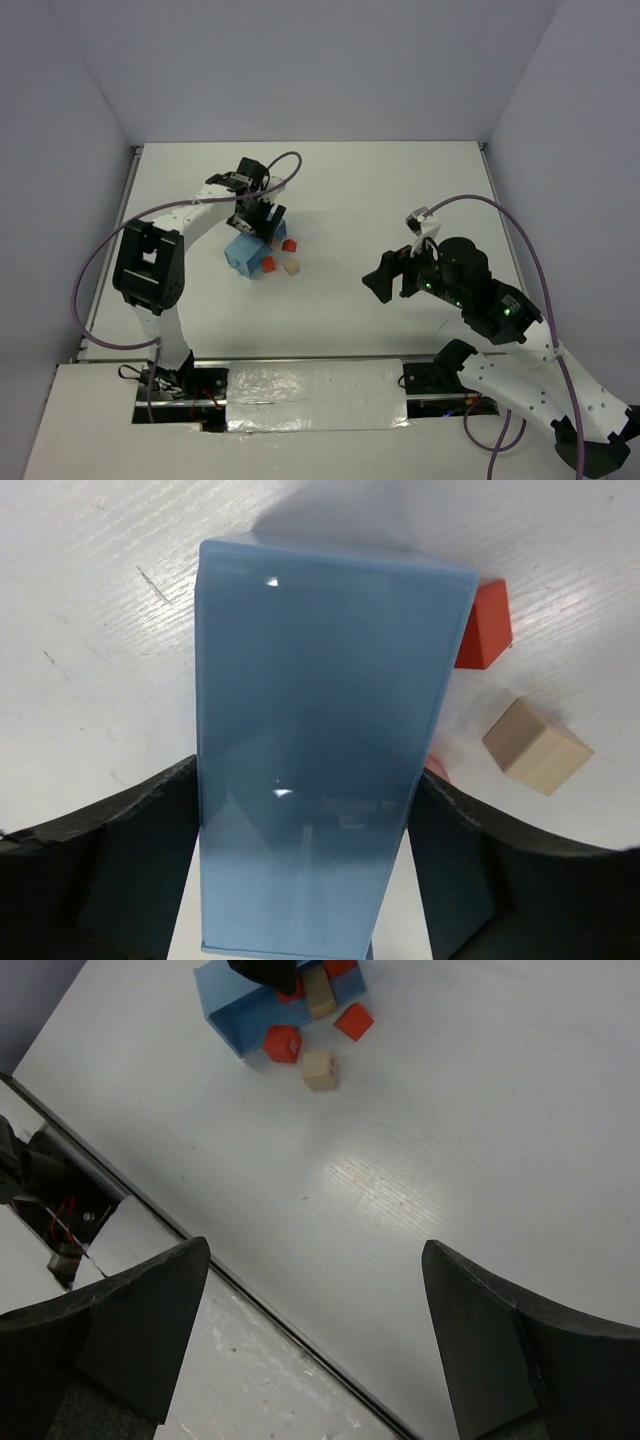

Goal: Build the wood block tower

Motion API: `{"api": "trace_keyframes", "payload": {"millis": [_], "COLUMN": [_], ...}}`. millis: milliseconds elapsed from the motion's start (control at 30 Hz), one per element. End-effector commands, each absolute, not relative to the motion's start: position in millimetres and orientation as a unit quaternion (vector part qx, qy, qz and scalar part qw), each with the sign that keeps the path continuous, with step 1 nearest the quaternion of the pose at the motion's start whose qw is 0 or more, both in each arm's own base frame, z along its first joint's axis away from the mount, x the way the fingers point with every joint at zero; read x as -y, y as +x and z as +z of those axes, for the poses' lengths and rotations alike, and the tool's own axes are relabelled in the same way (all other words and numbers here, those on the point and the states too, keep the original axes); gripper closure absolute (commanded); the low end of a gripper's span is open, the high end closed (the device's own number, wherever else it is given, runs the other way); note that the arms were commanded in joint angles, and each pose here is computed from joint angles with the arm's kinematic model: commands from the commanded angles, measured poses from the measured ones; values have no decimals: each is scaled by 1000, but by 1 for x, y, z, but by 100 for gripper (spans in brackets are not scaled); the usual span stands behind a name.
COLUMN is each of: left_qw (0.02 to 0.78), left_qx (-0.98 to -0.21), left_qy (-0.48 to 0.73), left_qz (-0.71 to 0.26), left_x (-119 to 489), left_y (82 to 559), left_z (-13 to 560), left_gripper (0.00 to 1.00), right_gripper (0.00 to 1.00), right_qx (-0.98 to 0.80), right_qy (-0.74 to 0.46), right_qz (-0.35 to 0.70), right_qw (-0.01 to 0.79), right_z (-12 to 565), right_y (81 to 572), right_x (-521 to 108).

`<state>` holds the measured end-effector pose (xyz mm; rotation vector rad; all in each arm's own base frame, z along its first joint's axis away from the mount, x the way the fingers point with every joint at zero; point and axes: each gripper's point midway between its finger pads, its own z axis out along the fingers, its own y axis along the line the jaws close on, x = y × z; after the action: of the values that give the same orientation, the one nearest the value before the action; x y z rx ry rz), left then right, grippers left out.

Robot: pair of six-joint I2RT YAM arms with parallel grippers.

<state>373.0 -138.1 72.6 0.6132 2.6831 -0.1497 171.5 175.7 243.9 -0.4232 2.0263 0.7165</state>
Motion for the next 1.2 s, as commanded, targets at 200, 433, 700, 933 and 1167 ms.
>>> {"api": "trace_keyframes", "payload": {"millis": [200, 433, 700, 933, 1167], "left_qw": [253, 275, 325, 301, 355], "left_qx": [-955, -933, -893, -900, -899], "left_qy": [134, 132, 211, 256, 238], "left_qz": [75, 192, 230, 182, 93], "left_x": [156, 193, 255, 301, 340], "left_y": [408, 419, 430, 428, 427], "left_z": [103, 106, 126, 100, 135], "left_gripper": [50, 69, 72, 75, 73], "right_gripper": [6, 6, 6, 4, 4], "right_qx": [-814, -818, -823, -806, -812], "right_qy": [-170, -161, -138, -52, -46], "right_qz": [289, 279, 259, 218, 208], "right_qw": [475, 477, 486, 547, 544], "right_z": [249, 247, 248, 269, 266], "right_y": [177, 179, 185, 191, 192], "right_x": [-178, -174, -165, -126, -123]}}
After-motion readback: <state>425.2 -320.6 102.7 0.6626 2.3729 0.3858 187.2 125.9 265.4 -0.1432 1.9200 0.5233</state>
